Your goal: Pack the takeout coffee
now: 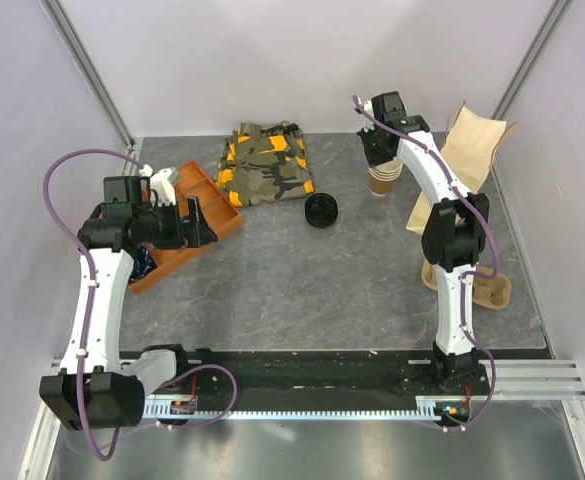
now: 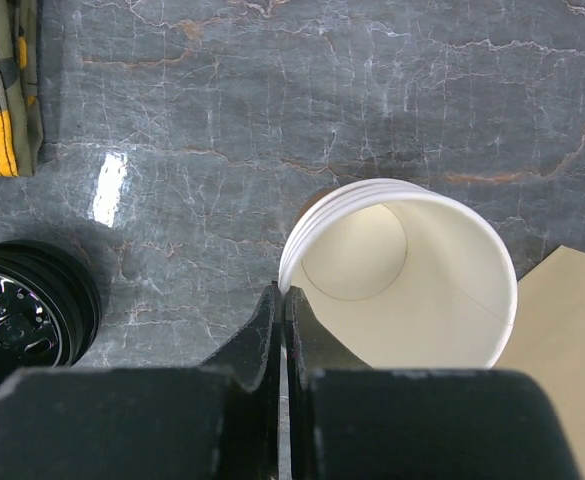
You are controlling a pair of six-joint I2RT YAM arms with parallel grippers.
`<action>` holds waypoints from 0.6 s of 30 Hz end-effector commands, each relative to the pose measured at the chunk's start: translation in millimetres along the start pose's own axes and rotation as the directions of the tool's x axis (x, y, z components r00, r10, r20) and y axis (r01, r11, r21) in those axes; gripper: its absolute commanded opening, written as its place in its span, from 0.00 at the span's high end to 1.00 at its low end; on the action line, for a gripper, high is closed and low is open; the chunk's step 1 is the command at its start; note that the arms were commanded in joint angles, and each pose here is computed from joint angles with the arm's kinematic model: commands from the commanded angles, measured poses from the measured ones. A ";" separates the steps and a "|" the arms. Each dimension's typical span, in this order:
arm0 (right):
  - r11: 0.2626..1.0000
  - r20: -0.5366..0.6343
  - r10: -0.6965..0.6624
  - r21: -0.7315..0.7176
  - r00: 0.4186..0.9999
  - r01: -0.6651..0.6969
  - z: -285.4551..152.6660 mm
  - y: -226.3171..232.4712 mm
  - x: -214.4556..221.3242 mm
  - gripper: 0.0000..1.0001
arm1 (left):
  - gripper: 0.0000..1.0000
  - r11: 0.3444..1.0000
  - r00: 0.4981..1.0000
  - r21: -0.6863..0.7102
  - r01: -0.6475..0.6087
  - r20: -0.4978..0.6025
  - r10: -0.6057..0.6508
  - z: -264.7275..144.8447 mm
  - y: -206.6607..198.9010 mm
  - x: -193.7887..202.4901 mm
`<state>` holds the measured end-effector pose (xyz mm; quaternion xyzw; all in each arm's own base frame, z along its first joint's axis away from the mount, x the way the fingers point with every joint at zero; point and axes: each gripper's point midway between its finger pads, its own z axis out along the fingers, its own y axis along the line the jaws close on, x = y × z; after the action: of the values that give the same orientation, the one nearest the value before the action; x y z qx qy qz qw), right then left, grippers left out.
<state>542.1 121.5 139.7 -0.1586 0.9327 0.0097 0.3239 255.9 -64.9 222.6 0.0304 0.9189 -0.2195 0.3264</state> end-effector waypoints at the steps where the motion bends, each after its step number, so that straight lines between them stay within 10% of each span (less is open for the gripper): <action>1: 1.000 0.063 -0.015 0.017 0.998 0.014 -32.8 -6.8 -21.7 1.00 | 0.00 0.999 0.998 0.022 -0.039 0.046 0.038 -2.3 -4.3 -14.0; 18: 1.000 0.075 -0.020 0.005 0.997 0.019 -51.1 -5.3 -25.2 0.91 | 0.00 0.998 0.997 0.039 -0.041 0.063 0.039 -3.6 -8.6 -19.8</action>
<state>530.1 118.8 148.4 -0.1688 0.9348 0.0095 0.3124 256.7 -65.4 222.7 0.0312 0.9183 -0.2214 0.3266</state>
